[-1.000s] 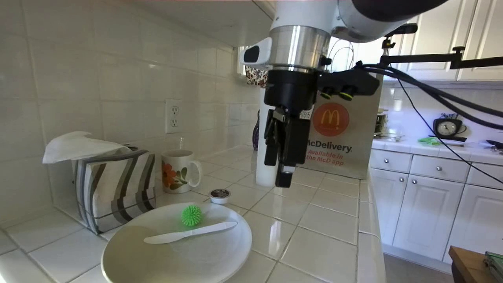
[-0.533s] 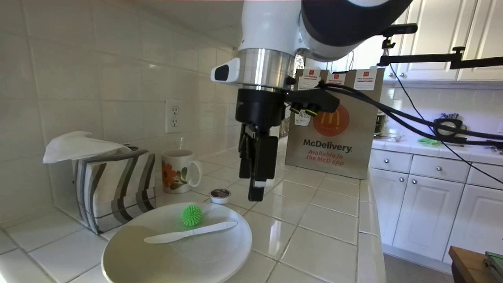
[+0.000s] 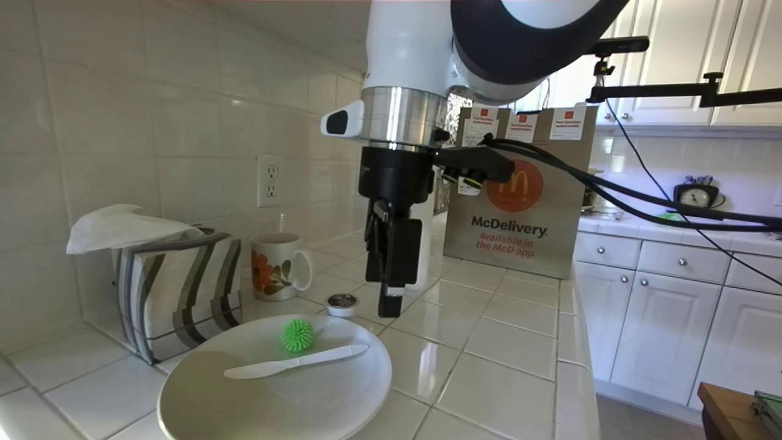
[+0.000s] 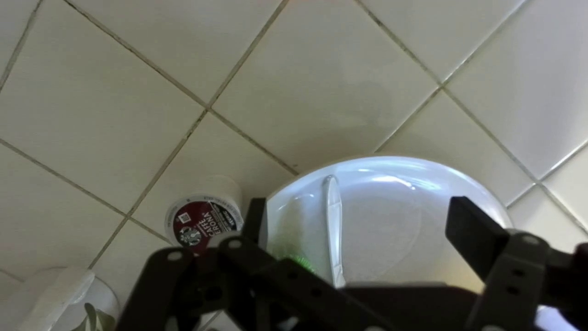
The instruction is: Pick up the plastic knife and try to cut the green object on the plate
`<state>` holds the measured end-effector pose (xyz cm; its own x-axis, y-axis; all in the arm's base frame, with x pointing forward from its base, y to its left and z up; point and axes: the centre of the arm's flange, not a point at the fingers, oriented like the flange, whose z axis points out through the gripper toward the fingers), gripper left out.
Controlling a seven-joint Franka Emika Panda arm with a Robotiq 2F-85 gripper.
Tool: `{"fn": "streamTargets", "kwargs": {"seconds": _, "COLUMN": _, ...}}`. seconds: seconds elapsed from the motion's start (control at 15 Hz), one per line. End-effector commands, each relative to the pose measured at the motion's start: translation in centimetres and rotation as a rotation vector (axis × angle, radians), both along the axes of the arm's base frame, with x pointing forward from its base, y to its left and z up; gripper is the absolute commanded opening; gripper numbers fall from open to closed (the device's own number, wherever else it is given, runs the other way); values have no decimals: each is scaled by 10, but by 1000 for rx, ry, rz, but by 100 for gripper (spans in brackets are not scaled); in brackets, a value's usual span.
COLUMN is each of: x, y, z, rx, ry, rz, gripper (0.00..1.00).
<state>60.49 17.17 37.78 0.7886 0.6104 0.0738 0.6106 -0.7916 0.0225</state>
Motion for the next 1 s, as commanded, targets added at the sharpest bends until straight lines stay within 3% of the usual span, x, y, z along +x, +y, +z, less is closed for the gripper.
{"fn": "streamTargets", "kwargs": {"seconds": 0.0, "x": 10, "y": 6, "z": -10, "rx": 36, "ry": -24, "rz": 26, "gripper": 100}}
{"fn": "streamTargets", "kwargs": {"seconds": 0.47, "x": 35, "y": 18, "z": -26, "rx": 124, "ry": -26, "rz": 52, "gripper": 100}}
{"fn": "streamTargets", "kwargs": {"seconds": 0.93, "x": 54, "y": -10, "z": -37, "rx": 318, "ry": 14, "rz": -15, "gripper": 100}}
